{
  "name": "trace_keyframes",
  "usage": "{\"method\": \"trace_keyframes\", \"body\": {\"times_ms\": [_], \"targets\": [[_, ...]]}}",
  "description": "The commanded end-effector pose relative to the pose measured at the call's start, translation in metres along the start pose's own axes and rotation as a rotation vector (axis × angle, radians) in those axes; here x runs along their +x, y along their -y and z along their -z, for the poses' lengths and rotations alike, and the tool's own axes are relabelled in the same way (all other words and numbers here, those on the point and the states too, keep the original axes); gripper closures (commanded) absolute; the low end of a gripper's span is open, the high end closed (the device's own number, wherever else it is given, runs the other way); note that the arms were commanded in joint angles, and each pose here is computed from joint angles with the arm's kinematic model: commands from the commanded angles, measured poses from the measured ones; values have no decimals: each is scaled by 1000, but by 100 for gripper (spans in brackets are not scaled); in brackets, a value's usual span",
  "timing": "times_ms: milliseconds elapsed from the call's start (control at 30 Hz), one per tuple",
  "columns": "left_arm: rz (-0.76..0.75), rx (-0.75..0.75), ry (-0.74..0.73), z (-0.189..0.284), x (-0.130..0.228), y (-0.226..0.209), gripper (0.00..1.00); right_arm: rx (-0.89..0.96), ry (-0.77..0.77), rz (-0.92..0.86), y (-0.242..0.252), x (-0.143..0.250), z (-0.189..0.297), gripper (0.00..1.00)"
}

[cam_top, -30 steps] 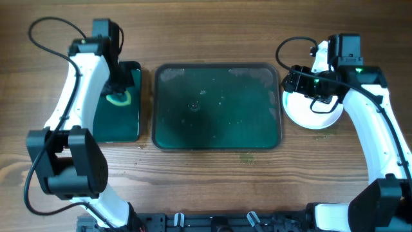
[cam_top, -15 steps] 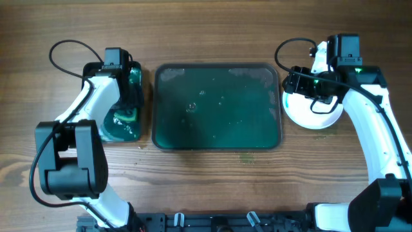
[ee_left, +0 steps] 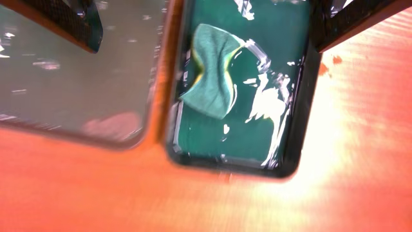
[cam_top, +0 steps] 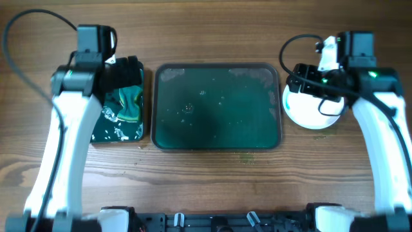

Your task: Clean dirty plates on tray and stack at the side

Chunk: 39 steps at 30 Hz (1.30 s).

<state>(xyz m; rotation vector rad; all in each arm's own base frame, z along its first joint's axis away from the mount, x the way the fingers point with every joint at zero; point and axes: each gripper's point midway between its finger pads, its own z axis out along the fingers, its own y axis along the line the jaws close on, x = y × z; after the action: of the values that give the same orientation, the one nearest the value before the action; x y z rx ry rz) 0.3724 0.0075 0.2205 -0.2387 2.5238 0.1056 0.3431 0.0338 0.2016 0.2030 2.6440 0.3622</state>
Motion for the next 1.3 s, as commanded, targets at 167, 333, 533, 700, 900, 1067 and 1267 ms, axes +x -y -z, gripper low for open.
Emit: {"method": "trace_keyframes", "body": {"times_ms": [167,333,533,700,900,1067,1267], "targets": [[22,33,56,23,-7,2,0,-71,329,119,-32,-7,116,1],[21,32,56,23,-6,2,0,-103,420,72,-38,6,152,0],[21,32,56,23,-6,2,0,-94,459,93,-37,14,167,0],[21,32,56,23,-6,2,0,-32,437,190,-29,16,157,0],[21,32,56,23,-6,2,0,-11,523,156,-20,6,144,0],[21,32,56,23,-6,2,0,-61,718,169,-17,9,129,0],[21,32,56,23,-6,2,0,-117,909,197,-7,43,97,0]]}}
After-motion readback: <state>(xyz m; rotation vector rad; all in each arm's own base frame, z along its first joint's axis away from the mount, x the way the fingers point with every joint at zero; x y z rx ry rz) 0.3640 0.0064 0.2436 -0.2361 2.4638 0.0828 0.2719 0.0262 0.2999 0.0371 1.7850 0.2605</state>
